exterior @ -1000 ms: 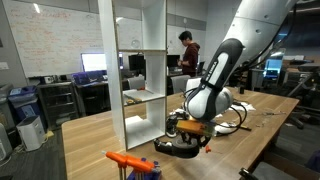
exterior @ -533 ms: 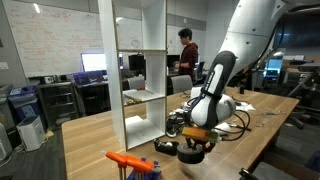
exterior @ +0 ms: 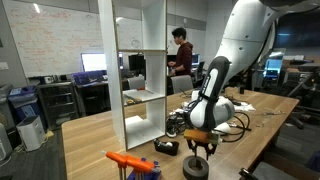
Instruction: Remove the tape and scissors from the shelf and put them on the table
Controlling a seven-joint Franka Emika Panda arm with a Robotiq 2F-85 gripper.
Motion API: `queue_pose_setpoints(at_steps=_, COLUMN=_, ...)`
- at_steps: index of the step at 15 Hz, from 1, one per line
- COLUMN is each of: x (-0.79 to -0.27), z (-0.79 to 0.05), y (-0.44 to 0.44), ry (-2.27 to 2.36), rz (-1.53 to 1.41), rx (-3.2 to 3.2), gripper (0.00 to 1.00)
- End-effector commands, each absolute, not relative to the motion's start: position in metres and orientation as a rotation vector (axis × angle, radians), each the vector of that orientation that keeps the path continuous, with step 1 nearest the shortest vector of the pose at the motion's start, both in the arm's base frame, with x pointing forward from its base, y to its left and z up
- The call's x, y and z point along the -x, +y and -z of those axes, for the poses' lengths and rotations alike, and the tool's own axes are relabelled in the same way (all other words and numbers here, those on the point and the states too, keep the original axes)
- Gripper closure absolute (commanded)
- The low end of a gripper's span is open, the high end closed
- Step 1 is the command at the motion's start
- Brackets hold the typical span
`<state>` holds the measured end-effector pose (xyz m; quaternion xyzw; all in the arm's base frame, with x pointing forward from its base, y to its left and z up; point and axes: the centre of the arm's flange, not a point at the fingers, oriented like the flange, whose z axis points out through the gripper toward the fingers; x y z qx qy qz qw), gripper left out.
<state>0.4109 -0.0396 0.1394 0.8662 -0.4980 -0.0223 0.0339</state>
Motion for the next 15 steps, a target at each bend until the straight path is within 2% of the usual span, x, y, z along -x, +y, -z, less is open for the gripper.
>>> queue_pose_setpoints(at_steps=1, x=-0.422, z=-0.142, y=-0.043, ry=-1.526, rz=0.039, rx=-2.691, gripper=0.12)
queue_pose_setpoints(at_steps=3, x=-0.424, z=-0.145, y=-0.044, ry=-1.526, rz=0.033, rx=-2.696, gripper=0.0)
queue_pose_setpoints(at_steps=9, x=-0.43, z=-0.186, y=-0.051, ry=-1.527, rz=-0.057, rx=-2.71, gripper=0.0)
queue_pose_setpoints(at_steps=15, x=-0.453, z=-0.285, y=-0.05, ry=-1.438, rz=-0.301, rx=-2.752, gripper=0.0)
